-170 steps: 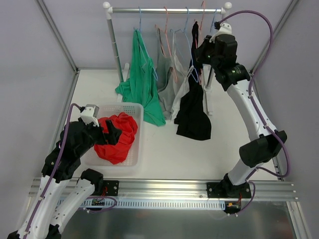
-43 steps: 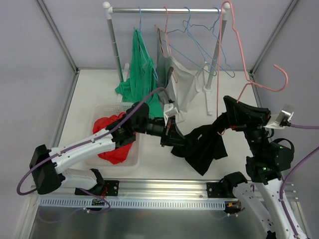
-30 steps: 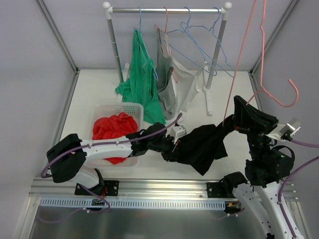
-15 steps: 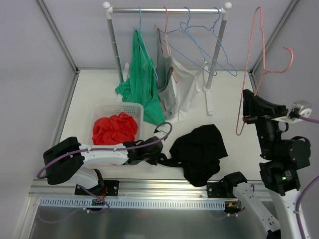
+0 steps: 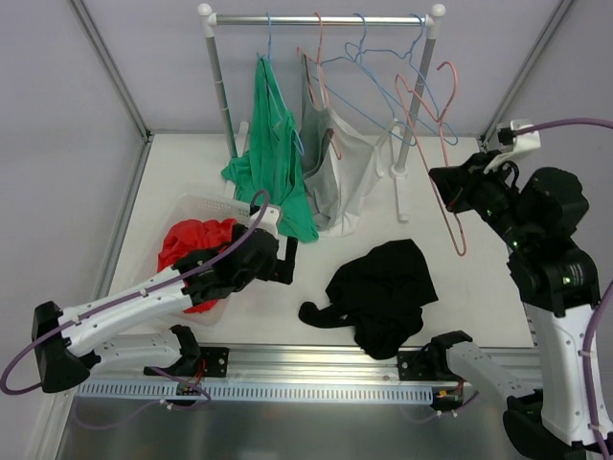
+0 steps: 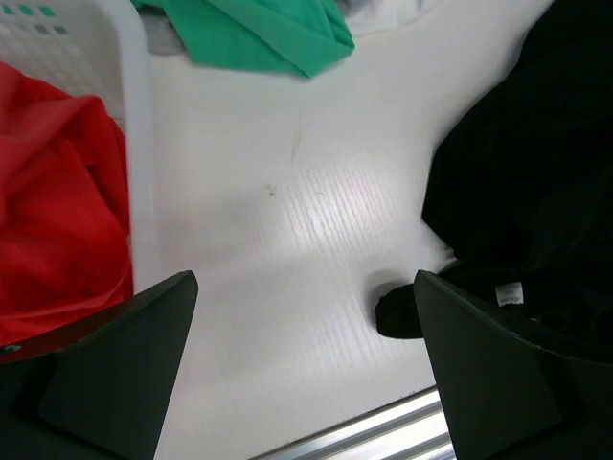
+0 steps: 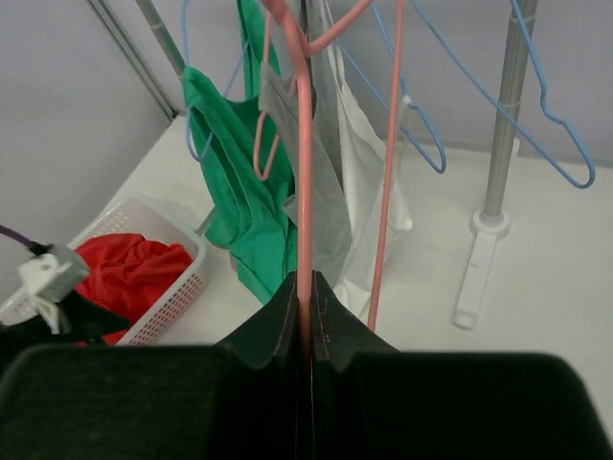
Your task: Remove the tank top from the hanger
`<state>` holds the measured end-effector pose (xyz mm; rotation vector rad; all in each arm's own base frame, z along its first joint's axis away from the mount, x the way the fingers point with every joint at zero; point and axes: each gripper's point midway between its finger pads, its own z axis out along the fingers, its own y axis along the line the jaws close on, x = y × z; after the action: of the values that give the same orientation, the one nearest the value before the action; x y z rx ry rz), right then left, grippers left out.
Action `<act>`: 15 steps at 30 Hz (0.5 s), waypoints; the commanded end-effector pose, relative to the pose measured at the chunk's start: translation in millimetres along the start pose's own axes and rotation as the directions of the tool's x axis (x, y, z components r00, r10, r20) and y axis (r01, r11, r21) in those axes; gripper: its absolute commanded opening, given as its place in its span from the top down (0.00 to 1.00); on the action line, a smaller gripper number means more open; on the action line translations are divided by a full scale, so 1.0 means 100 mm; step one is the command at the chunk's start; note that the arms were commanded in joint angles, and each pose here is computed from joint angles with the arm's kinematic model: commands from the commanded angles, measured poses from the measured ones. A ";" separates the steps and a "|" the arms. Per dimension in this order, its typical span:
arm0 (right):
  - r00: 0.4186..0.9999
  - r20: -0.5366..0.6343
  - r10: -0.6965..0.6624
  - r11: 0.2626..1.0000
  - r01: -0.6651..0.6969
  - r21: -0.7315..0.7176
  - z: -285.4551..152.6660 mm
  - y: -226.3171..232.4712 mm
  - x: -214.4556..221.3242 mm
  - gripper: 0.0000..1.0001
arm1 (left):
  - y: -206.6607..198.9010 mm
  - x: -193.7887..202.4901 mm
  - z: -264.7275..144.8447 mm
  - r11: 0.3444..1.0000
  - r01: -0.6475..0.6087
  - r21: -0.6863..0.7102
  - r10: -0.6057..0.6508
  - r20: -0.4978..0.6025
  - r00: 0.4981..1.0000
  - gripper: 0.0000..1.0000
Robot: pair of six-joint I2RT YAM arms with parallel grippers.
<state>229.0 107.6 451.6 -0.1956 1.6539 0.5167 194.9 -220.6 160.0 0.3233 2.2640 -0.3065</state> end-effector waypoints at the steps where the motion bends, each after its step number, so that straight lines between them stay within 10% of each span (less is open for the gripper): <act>1: 1.000 -0.014 -0.016 1.000 0.015 -0.022 0.07 0.00 -0.05 1.00 | 0.10 -0.24 -0.27 0.999 -0.037 0.003 0.036 0.042 0.998 0.01; 15: 0.995 -0.101 0.020 0.987 -0.036 -0.160 0.68 -0.26 -0.28 1.00 | 0.02 -0.94 -0.71 0.994 0.047 0.100 -0.061 0.143 0.988 0.01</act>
<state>299.6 90.1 461.9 -0.1894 1.7342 0.5164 196.2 -224.2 247.3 0.3624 2.1529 -0.4566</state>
